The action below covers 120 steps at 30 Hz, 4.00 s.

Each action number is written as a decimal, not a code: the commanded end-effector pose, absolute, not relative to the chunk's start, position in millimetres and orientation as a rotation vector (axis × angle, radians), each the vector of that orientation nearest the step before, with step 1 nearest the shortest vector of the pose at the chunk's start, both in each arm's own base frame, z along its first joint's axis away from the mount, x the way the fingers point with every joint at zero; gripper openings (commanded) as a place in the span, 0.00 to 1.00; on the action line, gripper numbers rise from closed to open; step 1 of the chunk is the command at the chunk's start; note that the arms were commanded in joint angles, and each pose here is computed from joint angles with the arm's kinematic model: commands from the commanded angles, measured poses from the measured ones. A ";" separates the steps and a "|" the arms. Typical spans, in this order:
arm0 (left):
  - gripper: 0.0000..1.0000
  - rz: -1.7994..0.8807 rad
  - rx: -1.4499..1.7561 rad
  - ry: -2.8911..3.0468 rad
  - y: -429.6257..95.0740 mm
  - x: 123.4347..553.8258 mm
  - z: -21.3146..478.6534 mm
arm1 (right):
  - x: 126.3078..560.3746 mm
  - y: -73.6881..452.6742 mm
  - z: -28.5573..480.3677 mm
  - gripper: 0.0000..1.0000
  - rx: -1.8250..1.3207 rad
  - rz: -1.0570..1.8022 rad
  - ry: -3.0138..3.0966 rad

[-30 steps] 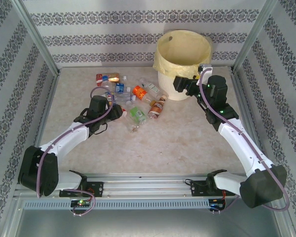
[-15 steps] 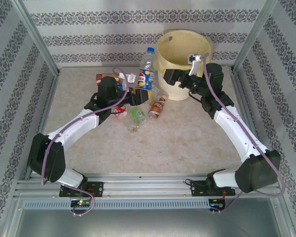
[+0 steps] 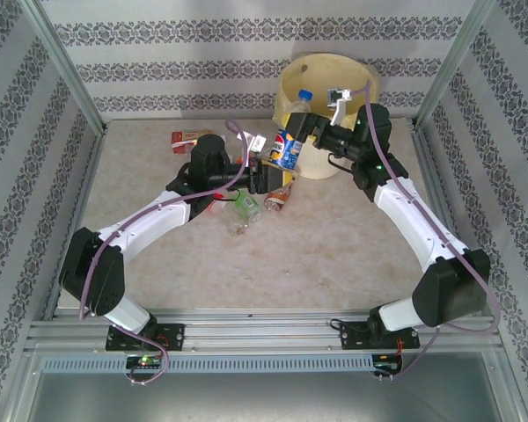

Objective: Put the plastic bottles in the bin

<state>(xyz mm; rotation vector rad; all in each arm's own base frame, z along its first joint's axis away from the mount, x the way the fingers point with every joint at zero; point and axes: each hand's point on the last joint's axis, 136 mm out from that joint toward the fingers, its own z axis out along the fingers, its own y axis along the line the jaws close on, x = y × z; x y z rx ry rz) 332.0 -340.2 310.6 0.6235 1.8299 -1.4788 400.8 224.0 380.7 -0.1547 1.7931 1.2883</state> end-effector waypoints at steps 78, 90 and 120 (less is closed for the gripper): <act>0.99 -0.394 -0.693 2.088 -95.6 352.1 173.2 | 613.3 151.3 337.8 0.95 -0.208 0.357 2.010; 0.99 -0.365 -0.637 2.146 -102.9 359.8 159.3 | 573.6 131.3 391.1 0.98 -0.129 0.367 1.936; 0.99 -0.368 -0.702 2.170 -102.2 358.8 129.7 | 438.1 153.8 314.2 0.98 0.359 0.462 1.928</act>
